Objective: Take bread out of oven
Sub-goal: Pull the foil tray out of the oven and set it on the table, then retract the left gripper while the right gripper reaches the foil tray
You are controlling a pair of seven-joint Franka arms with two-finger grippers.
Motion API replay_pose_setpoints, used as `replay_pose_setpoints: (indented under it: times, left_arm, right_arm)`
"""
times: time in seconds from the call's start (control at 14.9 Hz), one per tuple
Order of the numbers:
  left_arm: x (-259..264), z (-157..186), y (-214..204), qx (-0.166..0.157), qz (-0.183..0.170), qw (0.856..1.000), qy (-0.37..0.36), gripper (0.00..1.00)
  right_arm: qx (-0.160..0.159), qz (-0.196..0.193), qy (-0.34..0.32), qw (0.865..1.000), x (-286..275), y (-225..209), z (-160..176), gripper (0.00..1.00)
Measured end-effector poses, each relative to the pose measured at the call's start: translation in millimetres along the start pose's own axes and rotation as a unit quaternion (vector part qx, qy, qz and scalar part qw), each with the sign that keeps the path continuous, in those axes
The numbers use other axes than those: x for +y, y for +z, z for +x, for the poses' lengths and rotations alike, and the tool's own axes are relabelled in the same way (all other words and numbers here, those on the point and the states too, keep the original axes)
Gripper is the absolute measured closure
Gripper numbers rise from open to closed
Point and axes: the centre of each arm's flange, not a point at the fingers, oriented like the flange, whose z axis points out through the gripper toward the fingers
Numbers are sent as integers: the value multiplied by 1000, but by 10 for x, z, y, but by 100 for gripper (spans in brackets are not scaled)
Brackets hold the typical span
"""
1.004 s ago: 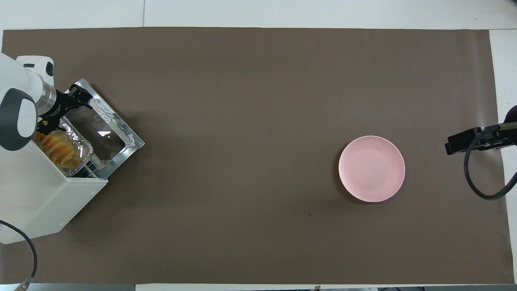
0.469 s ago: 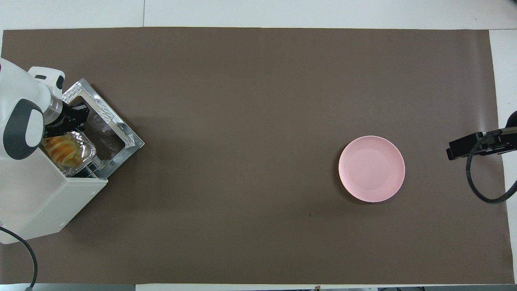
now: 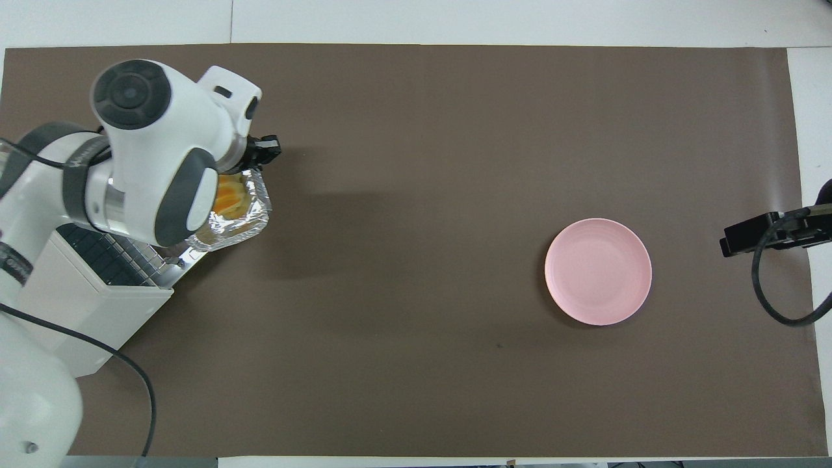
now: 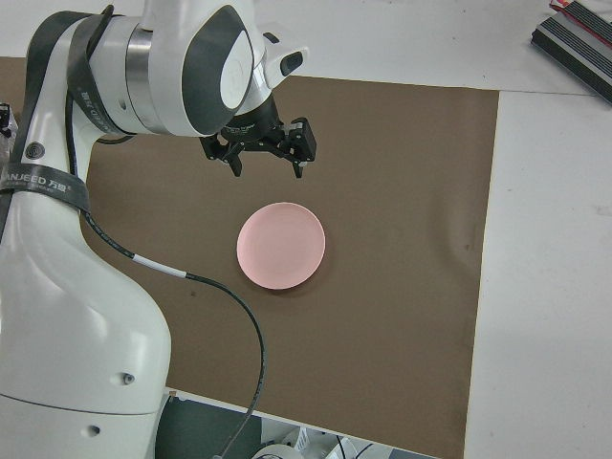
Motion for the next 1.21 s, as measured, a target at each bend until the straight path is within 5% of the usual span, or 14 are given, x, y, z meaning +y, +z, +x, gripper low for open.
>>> replay_pose_setpoints:
  times: [0.33,0.67,0.94,1.21]
  left_arm:
    - [1230,-732,659,-27,14,993,112,98]
    - [1419,-902,872,-38,18,991,129,98]
    - [1264,-601,650,-16,11,995,103,59]
    - [252,19,-335,-5,25,1000,18,15]
  right_arm:
    - [5,-1,0,1000,-4,-11,10,0]
    - [2,-2,-7,1000,-71,9,14,0]
    - [15,-3,-10,1000,-104,62,56,0]
    - [44,-5,1,999,-164,201,182,0]
